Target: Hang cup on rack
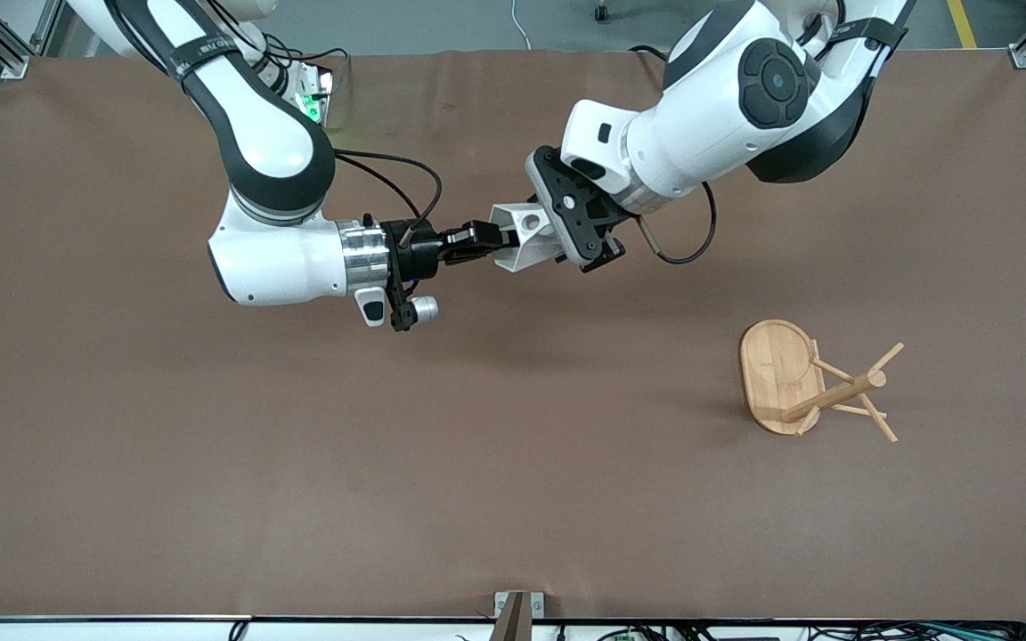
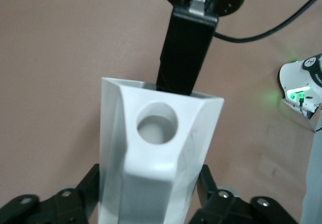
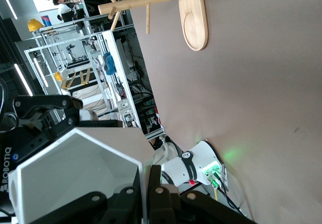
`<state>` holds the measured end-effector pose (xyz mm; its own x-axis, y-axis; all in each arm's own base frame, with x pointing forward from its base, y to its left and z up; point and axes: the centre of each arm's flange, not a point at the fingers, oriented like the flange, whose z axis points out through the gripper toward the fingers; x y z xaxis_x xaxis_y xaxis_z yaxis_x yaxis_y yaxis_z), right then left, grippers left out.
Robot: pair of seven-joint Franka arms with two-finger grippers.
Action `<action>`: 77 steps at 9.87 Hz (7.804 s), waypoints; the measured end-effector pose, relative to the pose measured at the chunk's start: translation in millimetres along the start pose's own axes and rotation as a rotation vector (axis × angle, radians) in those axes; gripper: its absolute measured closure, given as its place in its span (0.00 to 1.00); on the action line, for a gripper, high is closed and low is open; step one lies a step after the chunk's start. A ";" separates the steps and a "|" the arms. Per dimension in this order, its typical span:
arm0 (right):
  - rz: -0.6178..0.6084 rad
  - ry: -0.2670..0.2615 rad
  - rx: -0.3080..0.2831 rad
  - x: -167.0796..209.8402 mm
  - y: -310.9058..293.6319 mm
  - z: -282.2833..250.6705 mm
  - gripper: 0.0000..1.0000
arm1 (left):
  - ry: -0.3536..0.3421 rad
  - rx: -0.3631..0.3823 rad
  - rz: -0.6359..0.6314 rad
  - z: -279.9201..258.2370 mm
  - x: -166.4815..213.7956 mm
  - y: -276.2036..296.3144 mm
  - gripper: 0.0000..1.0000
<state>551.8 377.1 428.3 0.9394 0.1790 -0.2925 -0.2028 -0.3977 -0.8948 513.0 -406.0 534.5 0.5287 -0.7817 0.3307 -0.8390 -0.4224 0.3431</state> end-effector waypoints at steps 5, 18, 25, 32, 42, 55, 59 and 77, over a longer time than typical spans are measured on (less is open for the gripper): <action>0.013 0.001 0.003 -0.6 -3.5 -1.6 0.91 | 0.000 0.005 0.005 -1.8 0.1 1.3 0.22; 0.039 0.180 -0.646 44.7 122.1 -246.6 0.00 | -0.061 0.081 -0.204 26.7 -3.7 -9.9 0.24; -0.006 0.397 -1.073 -19.2 119.1 -483.8 0.00 | 0.007 0.245 -0.788 -16.1 -29.7 -78.5 0.24; 0.125 0.479 -1.132 -146.3 -15.3 -477.9 0.00 | -0.047 0.286 -0.905 -13.3 -88.6 -152.7 0.25; 0.129 0.551 -1.139 -162.0 -33.5 -501.3 0.00 | -0.126 0.337 -0.940 -1.7 -180.2 -228.8 0.25; 0.139 0.532 -1.131 -159.0 -25.7 -498.0 0.00 | -0.140 0.339 -0.810 -36.8 -236.5 -273.6 0.25; 0.139 0.532 -1.131 -159.1 -25.6 -498.1 0.00 | -0.142 0.341 -0.819 -37.8 -241.6 -276.7 0.11; 0.162 0.540 -1.126 -163.3 -19.4 -508.0 0.00 | -0.123 0.496 -0.879 -255.8 -215.3 -98.6 0.00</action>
<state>542.7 -101.6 664.7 0.9729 -0.2276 0.0409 -0.2278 -0.9737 -0.0005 514.7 -78.7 654.3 0.9905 -0.1329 0.0346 -0.1332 -0.9911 0.0082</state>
